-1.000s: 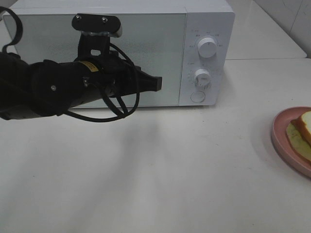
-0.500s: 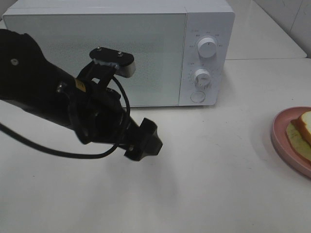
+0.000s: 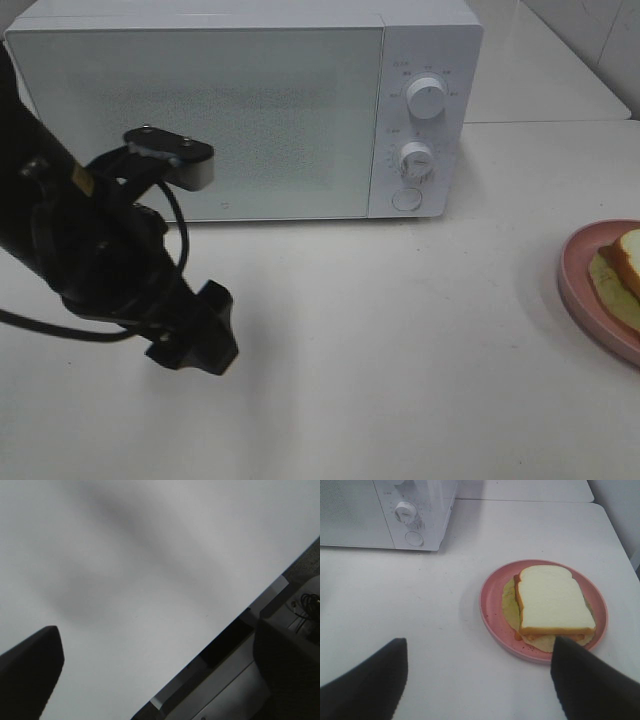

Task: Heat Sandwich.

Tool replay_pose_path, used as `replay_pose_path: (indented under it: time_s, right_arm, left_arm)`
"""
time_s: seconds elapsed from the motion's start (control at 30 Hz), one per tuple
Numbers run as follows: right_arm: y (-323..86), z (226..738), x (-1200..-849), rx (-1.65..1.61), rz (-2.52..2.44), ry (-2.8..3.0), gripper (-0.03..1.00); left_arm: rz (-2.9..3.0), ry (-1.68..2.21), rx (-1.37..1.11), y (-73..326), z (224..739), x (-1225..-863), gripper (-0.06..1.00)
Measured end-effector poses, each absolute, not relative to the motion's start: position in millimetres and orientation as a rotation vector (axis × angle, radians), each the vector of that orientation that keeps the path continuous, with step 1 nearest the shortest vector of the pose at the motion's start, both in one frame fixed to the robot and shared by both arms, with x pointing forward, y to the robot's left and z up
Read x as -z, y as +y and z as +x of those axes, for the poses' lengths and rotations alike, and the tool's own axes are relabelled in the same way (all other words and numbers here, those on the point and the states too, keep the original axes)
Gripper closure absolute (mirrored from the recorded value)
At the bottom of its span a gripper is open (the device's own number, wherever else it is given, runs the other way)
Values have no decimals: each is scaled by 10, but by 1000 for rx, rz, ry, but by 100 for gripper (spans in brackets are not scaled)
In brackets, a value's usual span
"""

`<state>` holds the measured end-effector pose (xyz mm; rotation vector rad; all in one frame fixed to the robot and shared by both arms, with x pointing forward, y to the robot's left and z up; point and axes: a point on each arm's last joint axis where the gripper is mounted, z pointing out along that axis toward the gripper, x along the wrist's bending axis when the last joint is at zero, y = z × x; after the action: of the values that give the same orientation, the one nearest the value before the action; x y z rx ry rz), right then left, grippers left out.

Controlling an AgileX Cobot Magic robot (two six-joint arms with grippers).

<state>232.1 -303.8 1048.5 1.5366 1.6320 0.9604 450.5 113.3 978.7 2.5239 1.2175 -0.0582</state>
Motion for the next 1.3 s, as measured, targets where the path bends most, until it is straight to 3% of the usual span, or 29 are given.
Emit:
replay_pose_path:
  time_s: [0.37, 0.67, 0.9, 1.3]
  right_arm:
    - [-3038, 2321, -10485, -960, 1537, 1632, 21]
    - [-3038, 2321, -10485, -960, 1537, 1632, 21]
    - [-3038, 2321, -10485, -960, 1537, 1632, 21]
    - [-3038, 2321, -10485, -960, 1537, 1632, 21]
  left_arm:
    - [2320, 1744, 117, 2190, 4817, -9948, -3]
    - [2112, 1981, 2, 2747, 4670, -10286, -3]
    - [2039, 1986, -115, 2854, 4252, -10503, -3]
    - [1968, 1908, -272, 2878, 3506, -10478, -3]
